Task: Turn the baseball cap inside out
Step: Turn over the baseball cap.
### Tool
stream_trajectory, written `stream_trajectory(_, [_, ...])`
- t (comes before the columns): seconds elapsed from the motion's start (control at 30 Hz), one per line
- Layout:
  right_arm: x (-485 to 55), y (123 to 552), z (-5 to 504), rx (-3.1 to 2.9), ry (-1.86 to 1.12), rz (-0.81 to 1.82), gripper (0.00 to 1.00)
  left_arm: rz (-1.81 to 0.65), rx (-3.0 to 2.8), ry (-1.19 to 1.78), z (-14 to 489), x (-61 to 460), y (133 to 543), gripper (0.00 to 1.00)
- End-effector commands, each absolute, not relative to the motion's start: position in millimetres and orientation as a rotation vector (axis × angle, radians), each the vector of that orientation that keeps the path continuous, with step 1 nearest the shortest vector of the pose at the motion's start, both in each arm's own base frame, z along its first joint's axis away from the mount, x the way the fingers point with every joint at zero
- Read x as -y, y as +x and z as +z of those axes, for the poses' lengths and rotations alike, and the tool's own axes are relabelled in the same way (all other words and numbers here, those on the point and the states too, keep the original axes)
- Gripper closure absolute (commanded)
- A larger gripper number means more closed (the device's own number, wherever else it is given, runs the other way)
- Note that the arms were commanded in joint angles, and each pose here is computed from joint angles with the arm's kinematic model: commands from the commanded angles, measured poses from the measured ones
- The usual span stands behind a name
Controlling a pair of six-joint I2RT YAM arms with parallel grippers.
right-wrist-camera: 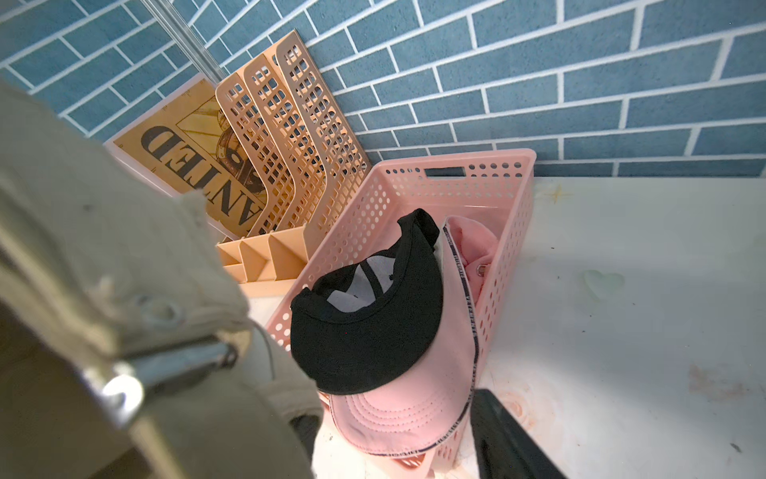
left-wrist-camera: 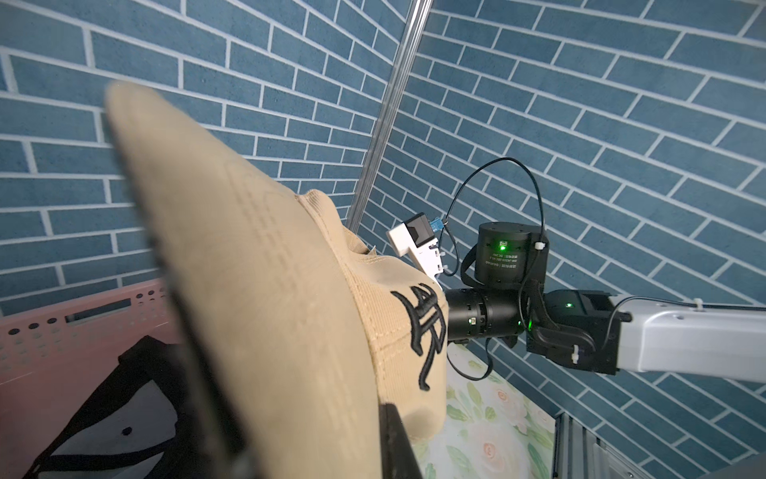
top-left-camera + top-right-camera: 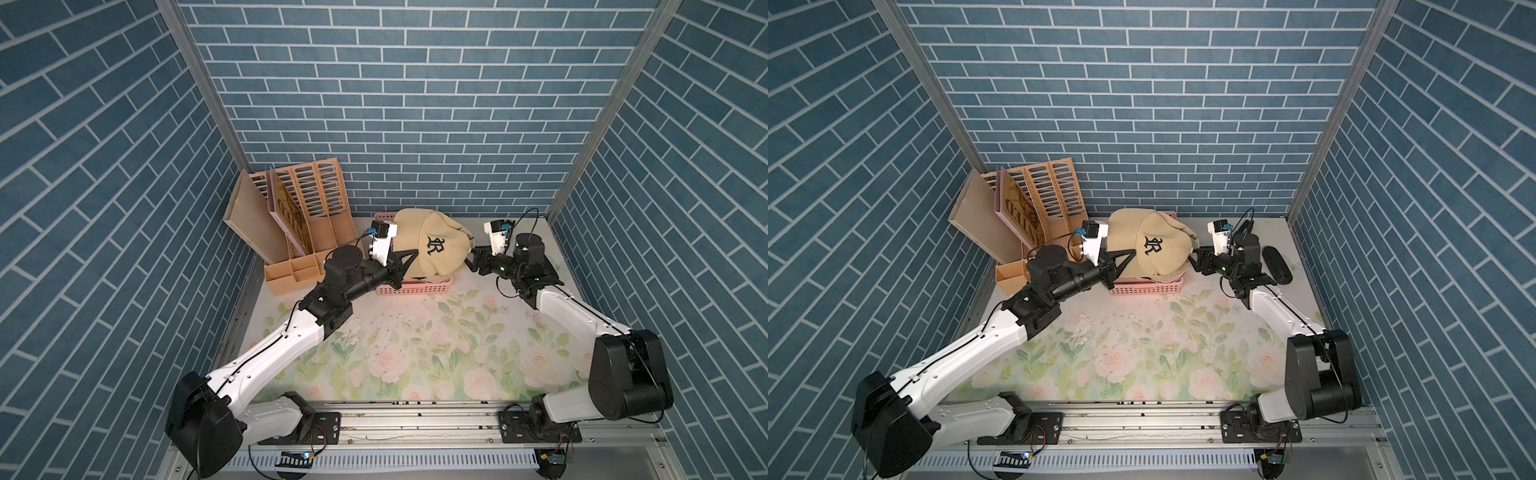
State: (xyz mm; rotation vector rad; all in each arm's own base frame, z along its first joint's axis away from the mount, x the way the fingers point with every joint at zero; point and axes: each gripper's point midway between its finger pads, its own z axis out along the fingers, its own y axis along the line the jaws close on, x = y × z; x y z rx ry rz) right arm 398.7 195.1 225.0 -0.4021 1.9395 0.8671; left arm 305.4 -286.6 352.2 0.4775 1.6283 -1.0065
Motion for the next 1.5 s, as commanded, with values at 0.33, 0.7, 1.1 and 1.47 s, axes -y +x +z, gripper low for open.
stream_trajectory(0.33, [-152,364,289,-1.821,-0.344,0.588,0.2,-1.05,-1.623,0.261,362,252,341,1.0])
stream_trajectory(0.7, [-171,341,343,-1.697,-0.403,0.753,0.25,-0.883,-1.67,0.253,352,239,353,1.0])
stream_trajectory(1.1, [-226,356,327,-1.655,-0.473,1.067,0.19,-0.9,-1.633,0.316,357,247,347,1.0])
stream_trajectory(1.47, [-237,341,334,-1.572,-0.57,1.177,0.18,-1.012,-1.51,0.462,371,267,329,1.0])
